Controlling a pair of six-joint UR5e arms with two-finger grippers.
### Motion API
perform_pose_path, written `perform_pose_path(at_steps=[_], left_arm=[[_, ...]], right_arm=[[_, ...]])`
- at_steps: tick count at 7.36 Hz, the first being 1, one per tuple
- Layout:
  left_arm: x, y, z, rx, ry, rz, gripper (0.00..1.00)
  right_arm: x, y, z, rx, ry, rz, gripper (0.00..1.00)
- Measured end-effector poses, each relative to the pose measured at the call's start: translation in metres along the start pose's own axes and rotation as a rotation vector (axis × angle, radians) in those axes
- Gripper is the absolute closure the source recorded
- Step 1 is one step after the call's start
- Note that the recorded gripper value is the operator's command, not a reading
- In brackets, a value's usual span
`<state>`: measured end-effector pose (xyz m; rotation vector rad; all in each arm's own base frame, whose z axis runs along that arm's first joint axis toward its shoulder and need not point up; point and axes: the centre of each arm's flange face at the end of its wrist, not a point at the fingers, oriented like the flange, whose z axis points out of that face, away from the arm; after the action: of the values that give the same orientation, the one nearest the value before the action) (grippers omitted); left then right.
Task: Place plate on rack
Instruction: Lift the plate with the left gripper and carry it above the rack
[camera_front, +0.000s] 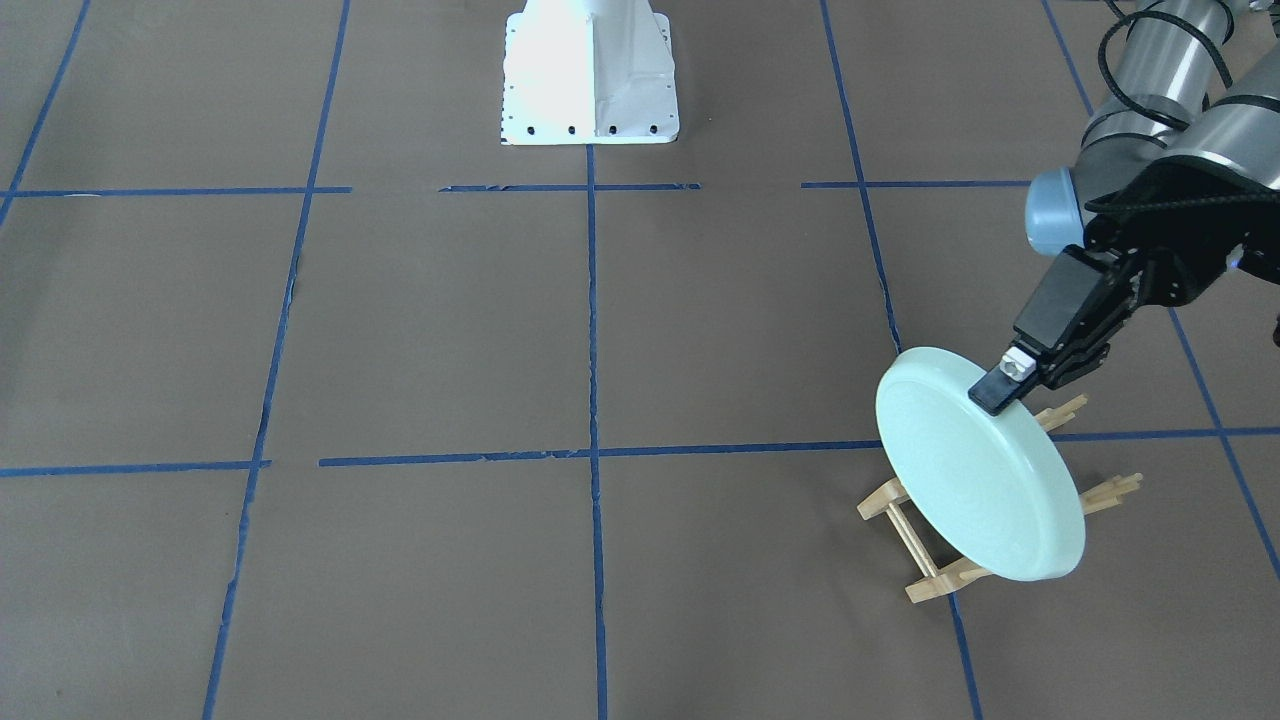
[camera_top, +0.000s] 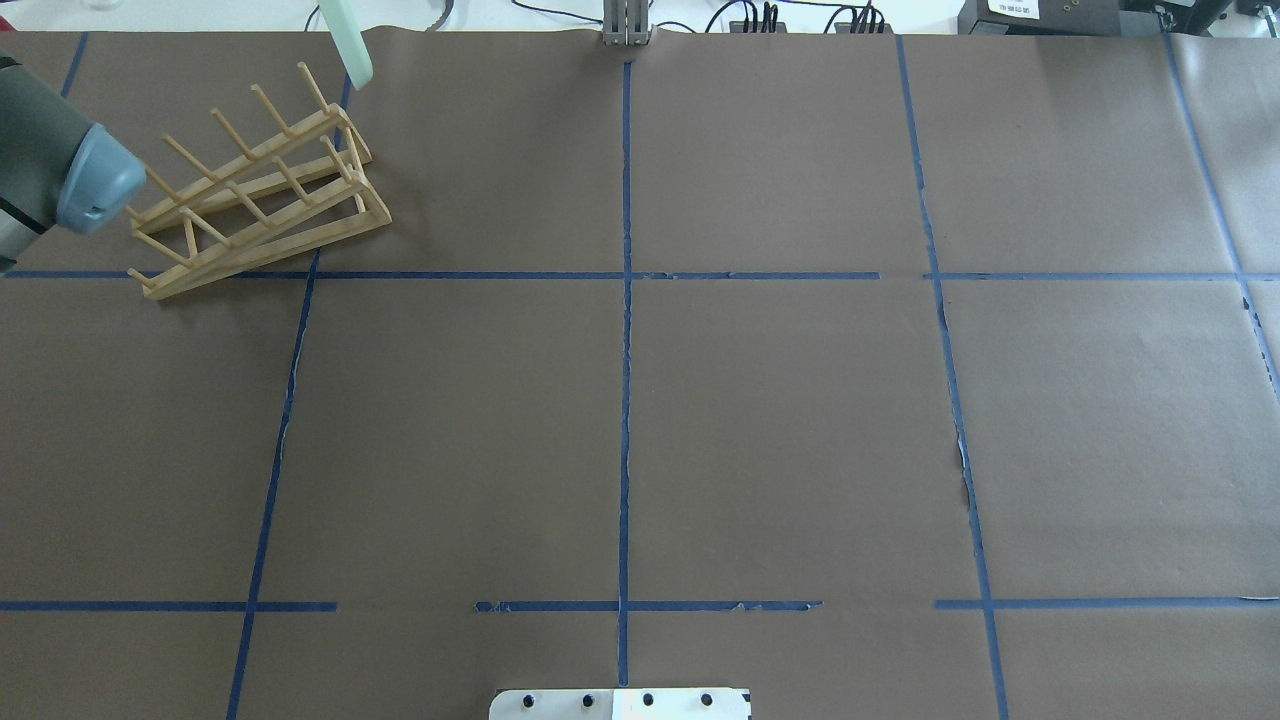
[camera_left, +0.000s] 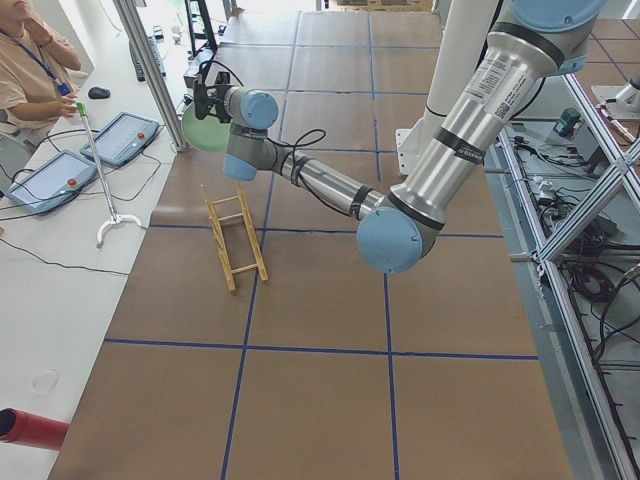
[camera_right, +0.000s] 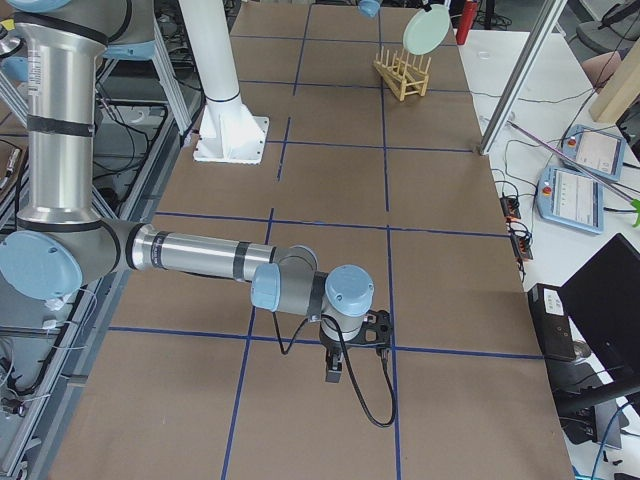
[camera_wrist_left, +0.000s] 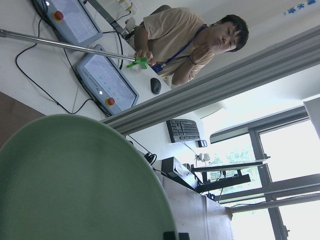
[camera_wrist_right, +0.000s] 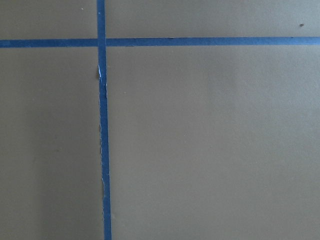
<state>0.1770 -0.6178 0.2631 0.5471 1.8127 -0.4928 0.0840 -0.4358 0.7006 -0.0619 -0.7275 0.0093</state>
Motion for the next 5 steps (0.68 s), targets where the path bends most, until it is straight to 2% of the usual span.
perform_pose_path(at_steps=[3, 5], left_arm=[[-0.046, -0.020, -0.049, -0.013, -0.022, 0.010, 1.00], [-0.072, -0.021, -0.064, -0.026, -0.058, -0.001, 1.00]], right_arm=[[0.000, 0.000, 0.000, 0.001, 0.000, -0.001, 0.00], [0.000, 0.000, 0.000, 0.001, 0.000, -0.001, 0.00]])
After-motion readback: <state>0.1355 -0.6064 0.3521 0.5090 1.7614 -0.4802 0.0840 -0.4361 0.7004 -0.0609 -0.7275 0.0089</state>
